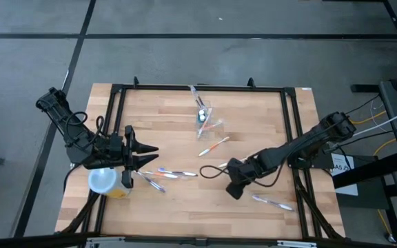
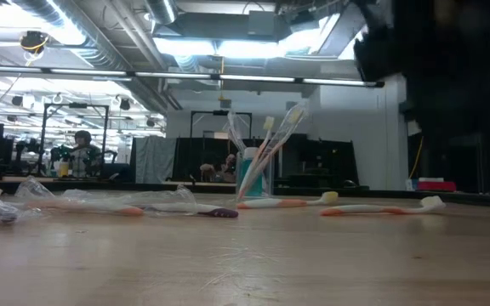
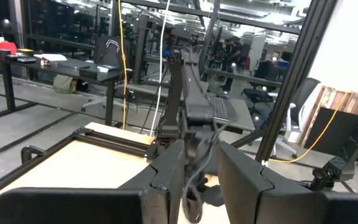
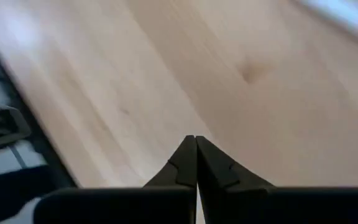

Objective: Pick & Place toothbrushing station
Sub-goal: Put the purple toothbrush into the transparent organizer

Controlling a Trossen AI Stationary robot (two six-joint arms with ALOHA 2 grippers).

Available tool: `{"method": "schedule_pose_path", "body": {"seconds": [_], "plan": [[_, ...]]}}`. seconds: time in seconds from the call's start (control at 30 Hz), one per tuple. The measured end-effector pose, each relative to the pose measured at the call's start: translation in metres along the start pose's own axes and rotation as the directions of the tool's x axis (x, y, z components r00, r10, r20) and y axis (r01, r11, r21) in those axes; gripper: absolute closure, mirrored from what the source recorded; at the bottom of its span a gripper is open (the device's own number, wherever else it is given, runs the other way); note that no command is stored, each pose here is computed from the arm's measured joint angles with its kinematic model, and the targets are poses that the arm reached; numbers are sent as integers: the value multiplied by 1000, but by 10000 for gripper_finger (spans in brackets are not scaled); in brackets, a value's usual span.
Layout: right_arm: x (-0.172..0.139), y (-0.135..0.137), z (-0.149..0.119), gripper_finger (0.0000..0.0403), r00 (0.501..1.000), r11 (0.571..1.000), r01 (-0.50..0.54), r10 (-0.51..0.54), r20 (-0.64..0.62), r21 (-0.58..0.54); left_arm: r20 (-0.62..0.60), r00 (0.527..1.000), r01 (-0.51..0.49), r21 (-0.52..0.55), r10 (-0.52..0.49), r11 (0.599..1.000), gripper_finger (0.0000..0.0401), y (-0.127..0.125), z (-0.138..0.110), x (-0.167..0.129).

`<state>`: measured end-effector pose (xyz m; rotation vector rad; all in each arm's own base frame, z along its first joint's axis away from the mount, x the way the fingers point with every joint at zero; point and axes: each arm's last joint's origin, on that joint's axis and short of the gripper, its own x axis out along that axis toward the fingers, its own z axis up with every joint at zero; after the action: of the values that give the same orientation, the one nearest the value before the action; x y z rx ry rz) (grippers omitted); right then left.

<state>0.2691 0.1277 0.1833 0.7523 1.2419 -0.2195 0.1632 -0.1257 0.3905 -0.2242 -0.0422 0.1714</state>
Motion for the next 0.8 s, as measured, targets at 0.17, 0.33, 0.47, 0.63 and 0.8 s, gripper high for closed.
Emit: {"method": "schedule_pose_path", "body": {"seconds": [0.17, 0.33, 0.47, 0.63, 0.8], "plan": [[-23, 13, 6, 393, 996, 995, 92, -93, -10, -47, 0, 1000, 0, 0, 0, 1000, 313, 0, 0, 0], [-25, 16, -10, 324, 985, 992, 89, -101, -137, -95, -2, 1000, 8, 10, -8, 1000, 313, 0, 0, 0], [-19, 11, -27, 239, 969, 979, 149, -173, -176, -142, -3, 1000, 12, 10, -12, 1000, 313, 0, 0, 0], [-5, -6, -35, 150, 948, 965, 236, -255, -189, -116, 0, 1000, 12, 7, -12, 1000, 313, 0, 0, 0], [19, -24, -45, 127, 922, 967, 248, -253, -294, -55, 12, 1000, 14, -11, -14, 1000, 313, -1, 2, 0]]}}
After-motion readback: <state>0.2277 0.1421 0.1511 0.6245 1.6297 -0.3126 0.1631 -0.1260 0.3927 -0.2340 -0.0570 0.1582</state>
